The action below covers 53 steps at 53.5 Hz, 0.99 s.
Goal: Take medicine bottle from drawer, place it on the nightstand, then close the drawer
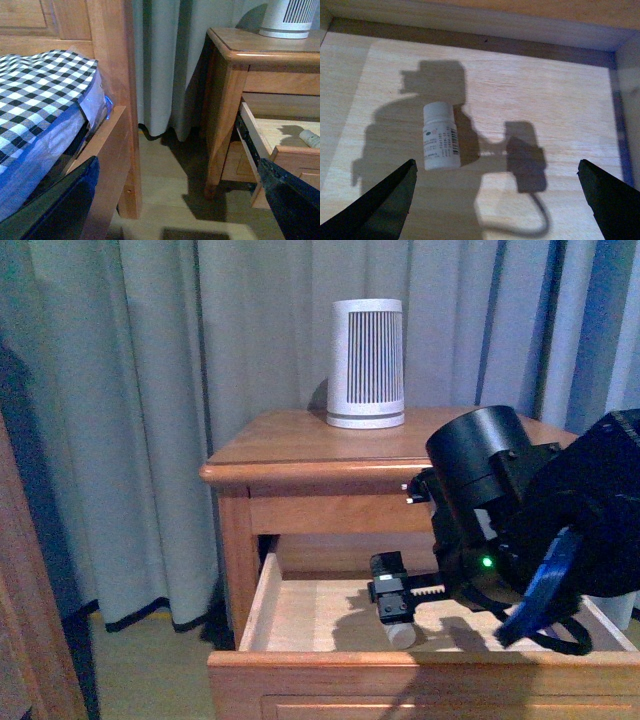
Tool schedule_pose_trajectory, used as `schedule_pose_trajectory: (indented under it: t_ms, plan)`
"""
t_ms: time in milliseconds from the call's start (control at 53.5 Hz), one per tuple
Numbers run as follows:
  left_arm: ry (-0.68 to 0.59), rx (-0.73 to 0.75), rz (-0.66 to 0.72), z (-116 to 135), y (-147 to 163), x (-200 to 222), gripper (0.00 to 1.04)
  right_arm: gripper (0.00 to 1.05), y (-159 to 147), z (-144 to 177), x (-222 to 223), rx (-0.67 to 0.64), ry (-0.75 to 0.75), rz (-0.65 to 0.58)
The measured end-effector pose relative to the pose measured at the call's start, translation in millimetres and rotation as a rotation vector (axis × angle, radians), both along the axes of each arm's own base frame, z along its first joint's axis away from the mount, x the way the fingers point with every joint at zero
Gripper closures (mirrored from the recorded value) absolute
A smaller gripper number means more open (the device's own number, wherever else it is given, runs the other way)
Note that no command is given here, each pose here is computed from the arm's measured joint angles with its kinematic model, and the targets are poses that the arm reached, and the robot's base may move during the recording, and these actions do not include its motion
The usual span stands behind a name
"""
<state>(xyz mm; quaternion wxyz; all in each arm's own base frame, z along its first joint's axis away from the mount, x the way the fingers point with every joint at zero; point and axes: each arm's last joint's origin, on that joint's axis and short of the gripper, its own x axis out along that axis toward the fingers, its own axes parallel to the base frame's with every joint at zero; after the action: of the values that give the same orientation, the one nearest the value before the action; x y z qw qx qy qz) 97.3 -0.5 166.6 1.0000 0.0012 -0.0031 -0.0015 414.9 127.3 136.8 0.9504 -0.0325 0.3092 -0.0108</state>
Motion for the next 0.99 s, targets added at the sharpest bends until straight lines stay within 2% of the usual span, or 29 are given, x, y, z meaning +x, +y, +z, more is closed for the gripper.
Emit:
schedule_pose_trajectory:
  t_ms: [168, 374, 561, 711, 785, 916, 991]
  plan:
    - [0.0, 0.0, 0.0, 0.0, 0.0, 0.0, 0.07, 0.07, 20.5, -28.1, 32.8, 0.042, 0.051, 0.001]
    - [0.0, 0.0, 0.0, 0.0, 0.0, 0.0, 0.07, 0.08, 29.4, -50.5, 46.3, 0.043, 0.089, -0.009]
    - [0.0, 0.0, 0.0, 0.0, 0.0, 0.0, 0.07, 0.35, 29.7, -60.0, 48.1, 0.038, 0.108, -0.019]
    - [0.0, 0.0, 0.0, 0.0, 0.0, 0.0, 0.07, 0.62, 29.6, -59.6, 48.5, 0.033, 0.101, -0.026]
    - [0.0, 0.0, 0.0, 0.0, 0.0, 0.0, 0.07, 0.72, 29.2, -59.1, 49.1, 0.033, 0.094, -0.029]
    - [0.0, 0.0, 0.0, 0.0, 0.0, 0.0, 0.07, 0.75, 28.4, -54.6, 47.2, 0.034, 0.083, -0.034]
    - [0.0, 0.0, 0.0, 0.0, 0.0, 0.0, 0.07, 0.75, 26.3, -39.2, 39.4, 0.06, 0.093, -0.047]
